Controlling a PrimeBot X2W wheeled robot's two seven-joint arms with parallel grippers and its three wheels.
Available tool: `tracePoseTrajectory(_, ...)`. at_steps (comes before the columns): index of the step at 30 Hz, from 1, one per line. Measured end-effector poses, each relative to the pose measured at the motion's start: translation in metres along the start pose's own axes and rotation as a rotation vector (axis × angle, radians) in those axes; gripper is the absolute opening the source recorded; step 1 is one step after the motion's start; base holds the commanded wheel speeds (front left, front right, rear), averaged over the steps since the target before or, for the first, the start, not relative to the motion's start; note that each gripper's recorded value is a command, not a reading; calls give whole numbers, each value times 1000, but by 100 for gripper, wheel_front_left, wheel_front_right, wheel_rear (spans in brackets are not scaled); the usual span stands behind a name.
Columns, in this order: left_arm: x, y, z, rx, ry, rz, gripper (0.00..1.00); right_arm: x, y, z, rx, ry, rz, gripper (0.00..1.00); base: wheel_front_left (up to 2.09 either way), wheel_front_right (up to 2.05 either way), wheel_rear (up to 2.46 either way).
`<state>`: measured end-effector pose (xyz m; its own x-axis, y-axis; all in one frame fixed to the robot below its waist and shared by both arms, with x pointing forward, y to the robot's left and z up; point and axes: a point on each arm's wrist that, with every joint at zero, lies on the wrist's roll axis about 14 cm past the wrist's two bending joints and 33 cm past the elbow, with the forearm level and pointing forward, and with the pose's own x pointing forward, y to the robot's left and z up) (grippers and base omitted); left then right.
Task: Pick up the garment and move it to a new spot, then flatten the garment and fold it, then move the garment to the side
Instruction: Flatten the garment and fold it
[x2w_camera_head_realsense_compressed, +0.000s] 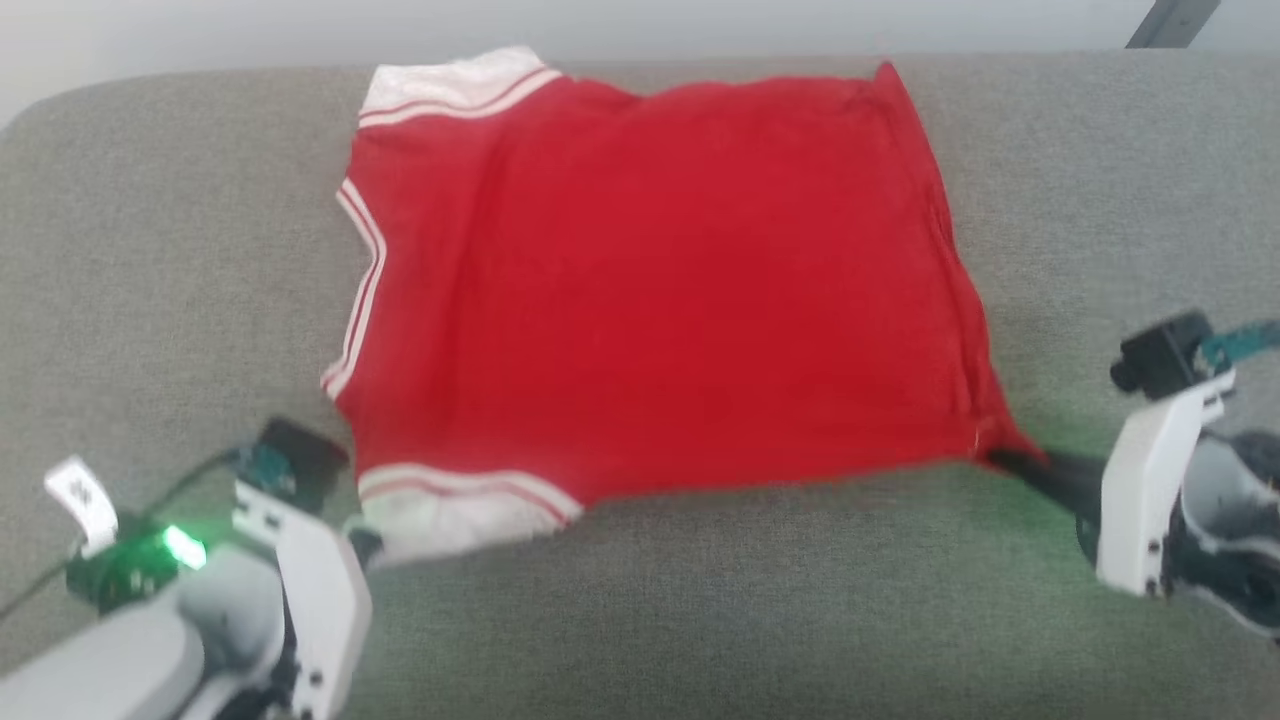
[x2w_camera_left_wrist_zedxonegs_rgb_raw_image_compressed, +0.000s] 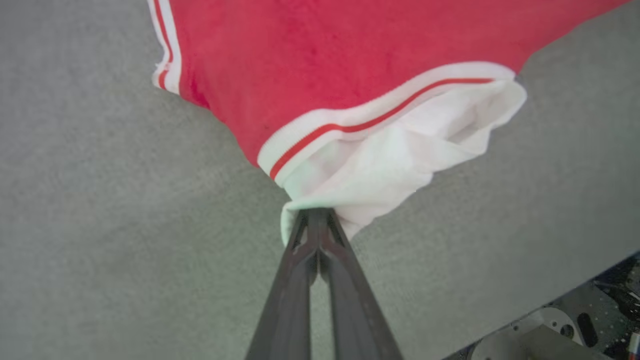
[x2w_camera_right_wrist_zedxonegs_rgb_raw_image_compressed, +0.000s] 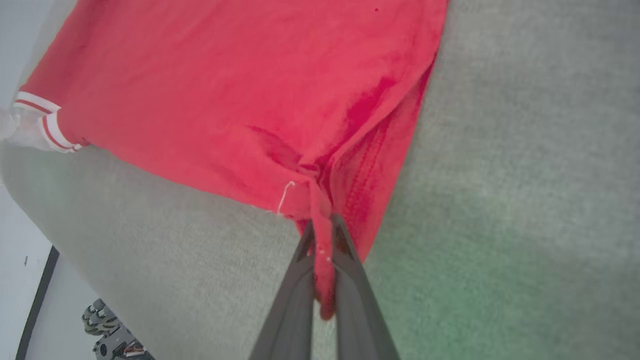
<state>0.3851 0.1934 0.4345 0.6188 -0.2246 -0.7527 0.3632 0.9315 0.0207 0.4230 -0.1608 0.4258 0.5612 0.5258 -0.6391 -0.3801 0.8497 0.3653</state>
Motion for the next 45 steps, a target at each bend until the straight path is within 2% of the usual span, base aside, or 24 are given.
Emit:
tracePoseTrajectory(7,-15,-27,-39,-44,102,-43,0,-17,5,-45,67,104,20,0,0,0,0)
tracePoseTrajectory(13,-22,-32,-63,-76,172,-45,0,-26,16,-75,126,171,48,0,0,0,0)
tracePoseTrajectory(16,-21,-27,-58,-89,149,-26,0,-28,15,-76,136,156,40,0,0,0,0)
tracePoseTrajectory(20,-19,-8,-41,-57,88,25,0,-24,17,-62,133,99,39,0,0,0,0)
tracePoseTrajectory(24,-17,15,0,35,-27,79,0,-17,18,-43,109,45,36,0,0,0,0)
tracePoseTrajectory(28,-10,35,51,150,-148,107,0,-5,20,-3,65,-39,37,0,0,0,0)
tracePoseTrajectory(33,10,51,89,215,-215,125,0,11,15,32,17,-84,20,0,0,0,0)
tracePoseTrajectory(38,41,62,100,236,-204,113,0,32,0,54,-21,-91,-23,0,0,0,0)
tracePoseTrajectory(45,85,66,89,214,-127,72,0,65,-15,68,-80,-82,-66,0,0,0,0)
